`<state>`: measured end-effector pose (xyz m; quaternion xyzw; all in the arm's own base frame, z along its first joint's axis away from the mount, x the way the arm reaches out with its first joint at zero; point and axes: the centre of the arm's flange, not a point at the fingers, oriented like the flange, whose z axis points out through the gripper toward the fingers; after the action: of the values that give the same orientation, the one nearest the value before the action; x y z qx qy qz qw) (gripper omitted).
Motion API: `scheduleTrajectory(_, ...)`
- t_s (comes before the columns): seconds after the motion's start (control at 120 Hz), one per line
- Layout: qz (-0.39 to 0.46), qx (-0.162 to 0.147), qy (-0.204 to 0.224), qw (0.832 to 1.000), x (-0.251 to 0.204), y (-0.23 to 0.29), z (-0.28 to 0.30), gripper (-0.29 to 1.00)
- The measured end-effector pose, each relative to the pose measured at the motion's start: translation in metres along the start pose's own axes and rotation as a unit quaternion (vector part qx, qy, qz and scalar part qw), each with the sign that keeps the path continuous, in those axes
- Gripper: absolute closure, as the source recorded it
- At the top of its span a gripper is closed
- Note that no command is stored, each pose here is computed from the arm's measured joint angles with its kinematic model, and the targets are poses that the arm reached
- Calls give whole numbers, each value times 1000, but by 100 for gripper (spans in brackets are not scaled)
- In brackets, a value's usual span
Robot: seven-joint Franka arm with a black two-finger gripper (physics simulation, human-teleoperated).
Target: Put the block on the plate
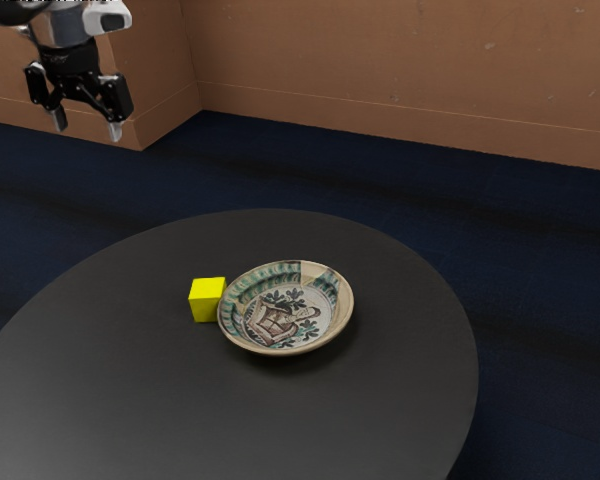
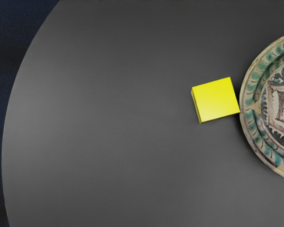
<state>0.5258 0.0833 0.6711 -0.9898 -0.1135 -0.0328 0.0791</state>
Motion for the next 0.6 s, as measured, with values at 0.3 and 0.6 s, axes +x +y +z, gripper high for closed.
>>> scheduleTrajectory(0.3, 5, 6, -59, 998, -2, 8, 61, 0)
scheduleTrajectory(0.6, 122, 0, -123, 985, -3, 31, 181, 0)
